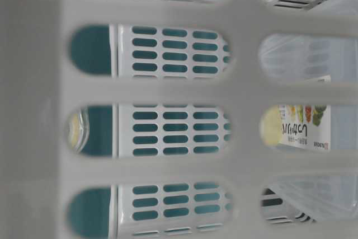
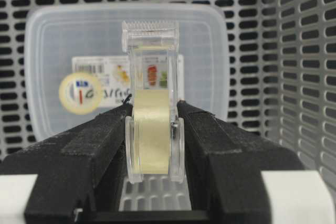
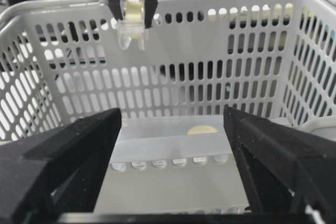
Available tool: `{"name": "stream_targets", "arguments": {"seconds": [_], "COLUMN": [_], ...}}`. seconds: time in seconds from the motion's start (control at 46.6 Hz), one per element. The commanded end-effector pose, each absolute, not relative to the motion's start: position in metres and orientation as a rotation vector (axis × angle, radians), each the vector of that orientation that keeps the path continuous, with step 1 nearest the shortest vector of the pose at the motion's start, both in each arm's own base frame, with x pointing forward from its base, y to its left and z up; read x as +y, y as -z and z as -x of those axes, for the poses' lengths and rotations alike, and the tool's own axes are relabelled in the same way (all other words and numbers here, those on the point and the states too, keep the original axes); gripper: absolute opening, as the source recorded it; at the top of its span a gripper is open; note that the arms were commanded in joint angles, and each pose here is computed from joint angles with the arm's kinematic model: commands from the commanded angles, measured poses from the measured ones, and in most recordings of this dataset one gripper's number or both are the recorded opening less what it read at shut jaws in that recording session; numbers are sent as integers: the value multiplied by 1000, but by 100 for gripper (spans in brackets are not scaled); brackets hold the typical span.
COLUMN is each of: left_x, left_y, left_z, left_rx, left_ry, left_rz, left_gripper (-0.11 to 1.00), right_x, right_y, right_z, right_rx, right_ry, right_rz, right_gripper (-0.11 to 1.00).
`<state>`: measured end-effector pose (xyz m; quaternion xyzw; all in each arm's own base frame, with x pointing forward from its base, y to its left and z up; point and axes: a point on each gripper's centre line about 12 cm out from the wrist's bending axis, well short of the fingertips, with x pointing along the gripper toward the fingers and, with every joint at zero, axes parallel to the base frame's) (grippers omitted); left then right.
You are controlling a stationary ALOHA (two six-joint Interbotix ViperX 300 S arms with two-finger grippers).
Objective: Pick up the tape dispenser from the shopping basket with the left arm.
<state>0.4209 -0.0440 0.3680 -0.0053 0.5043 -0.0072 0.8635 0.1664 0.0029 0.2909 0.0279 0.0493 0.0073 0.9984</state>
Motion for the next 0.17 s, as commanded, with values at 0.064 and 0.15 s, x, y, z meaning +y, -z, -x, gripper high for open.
{"name": "stream_targets", "arguments": {"seconds": [0.064,0.15], "left_x": [-45,-45], "left_y": [-378,-377], "left_z": [-417,-417], "left_rx": [1028,1029], "left_ry": [18,17], "left_rz": [10,11], "left_gripper": [28,28], "right_x": [3,3], "right_y": [-294,-293], "right_z": [-168,-168], "right_rx": [88,91], "right_ry": [-17,-18], "right_rz": [-56,-59], "right_gripper": [76,75]}}
